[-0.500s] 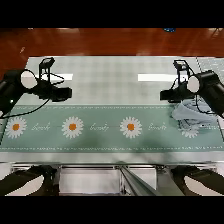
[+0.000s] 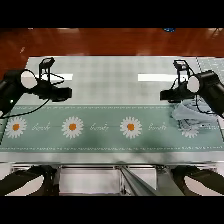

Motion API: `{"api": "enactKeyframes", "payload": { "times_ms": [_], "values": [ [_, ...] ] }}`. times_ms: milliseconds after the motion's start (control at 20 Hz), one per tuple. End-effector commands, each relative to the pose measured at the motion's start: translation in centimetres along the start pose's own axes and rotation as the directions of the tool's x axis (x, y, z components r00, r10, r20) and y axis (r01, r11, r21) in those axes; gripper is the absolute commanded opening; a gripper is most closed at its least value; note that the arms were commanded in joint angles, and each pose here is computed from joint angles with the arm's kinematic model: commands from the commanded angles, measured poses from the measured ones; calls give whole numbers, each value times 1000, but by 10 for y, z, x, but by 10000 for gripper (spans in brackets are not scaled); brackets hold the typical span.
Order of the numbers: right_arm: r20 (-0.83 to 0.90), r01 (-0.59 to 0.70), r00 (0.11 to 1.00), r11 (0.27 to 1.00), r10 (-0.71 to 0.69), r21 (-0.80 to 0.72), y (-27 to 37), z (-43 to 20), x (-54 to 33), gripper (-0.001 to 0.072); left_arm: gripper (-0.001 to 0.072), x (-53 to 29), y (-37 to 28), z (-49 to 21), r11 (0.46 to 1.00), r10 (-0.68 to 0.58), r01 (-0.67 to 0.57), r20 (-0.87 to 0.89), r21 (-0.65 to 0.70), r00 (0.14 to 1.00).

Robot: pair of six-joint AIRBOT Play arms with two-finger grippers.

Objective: Fold the shirts.

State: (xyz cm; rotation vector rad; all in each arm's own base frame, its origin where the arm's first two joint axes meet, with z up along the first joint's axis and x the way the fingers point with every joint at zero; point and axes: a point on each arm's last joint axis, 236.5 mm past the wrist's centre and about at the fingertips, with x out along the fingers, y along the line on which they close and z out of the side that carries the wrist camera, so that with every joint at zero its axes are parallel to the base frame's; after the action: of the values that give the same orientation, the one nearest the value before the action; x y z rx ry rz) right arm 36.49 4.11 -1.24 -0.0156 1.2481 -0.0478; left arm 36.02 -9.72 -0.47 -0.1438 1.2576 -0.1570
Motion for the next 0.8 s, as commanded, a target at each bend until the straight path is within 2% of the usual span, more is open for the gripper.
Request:
{"api": "enactKeyframes", "payload": {
  "times_ms": [0, 400, 600, 650, 700, 750],
  "values": [
    [1, 0, 1000, 1000, 0, 0, 0, 0, 0, 22, 19, 0, 0, 0, 1000, 0, 0, 1, -1, 1000],
    [92, -24, 996, 1000, 23, 11, 5, 22, -1, 22, 19, 0, 0, 1, 1000, 0, 0, 4, -1, 1000],
    [197, -29, 980, 1000, 30, -5, 7, 47, -5, 23, 25, 0, 0, 10, 1000, -3, 3, 40, -1, 999],
    [217, -31, 976, 999, 32, -9, 8, 52, -5, 73, 146, 0, 0, 16, 1000, 0, 0, 68, 3, 998],
    [239, -34, 970, 999, 35, -8, 8, 57, -6, 335, 474, 0, 0, 21, 1000, 0, -1, 88, 4, 996],
    [262, -23, 965, 1000, 26, -14, 4, 64, -9, 417, 510, 0, 2, 24, 1000, 5, -6, 97, 9, 995]
  ]
}}
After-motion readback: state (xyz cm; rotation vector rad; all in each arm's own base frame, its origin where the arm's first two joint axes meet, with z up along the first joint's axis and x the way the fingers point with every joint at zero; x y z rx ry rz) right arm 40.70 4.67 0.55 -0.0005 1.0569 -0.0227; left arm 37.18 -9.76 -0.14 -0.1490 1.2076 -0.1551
